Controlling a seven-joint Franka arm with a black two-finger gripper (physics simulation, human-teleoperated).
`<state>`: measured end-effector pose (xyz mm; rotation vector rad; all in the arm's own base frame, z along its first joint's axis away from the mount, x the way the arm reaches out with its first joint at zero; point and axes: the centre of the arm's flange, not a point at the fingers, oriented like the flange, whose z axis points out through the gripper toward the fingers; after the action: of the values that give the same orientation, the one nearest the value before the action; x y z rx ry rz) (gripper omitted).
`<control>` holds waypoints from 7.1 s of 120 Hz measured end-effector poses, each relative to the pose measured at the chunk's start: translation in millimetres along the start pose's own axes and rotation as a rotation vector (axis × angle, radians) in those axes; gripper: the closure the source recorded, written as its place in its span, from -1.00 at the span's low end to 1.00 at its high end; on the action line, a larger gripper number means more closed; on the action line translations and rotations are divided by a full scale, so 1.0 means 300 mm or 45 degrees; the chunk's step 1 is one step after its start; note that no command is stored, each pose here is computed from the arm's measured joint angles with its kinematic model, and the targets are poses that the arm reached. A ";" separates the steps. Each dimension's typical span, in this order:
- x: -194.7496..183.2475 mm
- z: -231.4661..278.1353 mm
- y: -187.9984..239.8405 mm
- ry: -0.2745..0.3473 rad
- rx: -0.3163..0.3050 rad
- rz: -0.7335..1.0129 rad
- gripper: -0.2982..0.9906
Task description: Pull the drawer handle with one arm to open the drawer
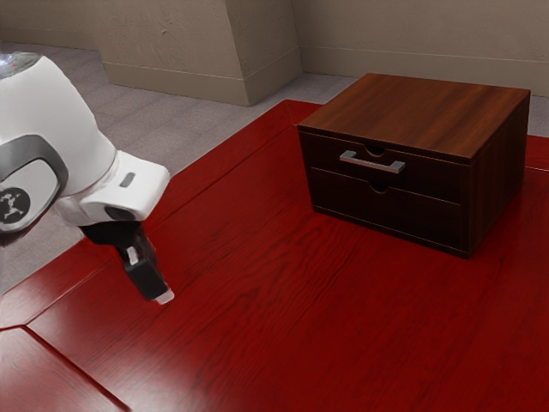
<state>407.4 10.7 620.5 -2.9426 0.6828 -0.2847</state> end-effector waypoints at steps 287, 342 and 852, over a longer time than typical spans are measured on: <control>0.993 0.447 -0.297 0.384 0.196 1.492 -0.54; 1.053 0.550 -0.324 0.397 0.193 1.497 -0.54; 0.516 0.209 -0.092 0.350 0.197 1.254 -0.03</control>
<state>568.6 -29.7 587.8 -2.0878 1.8901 -0.5806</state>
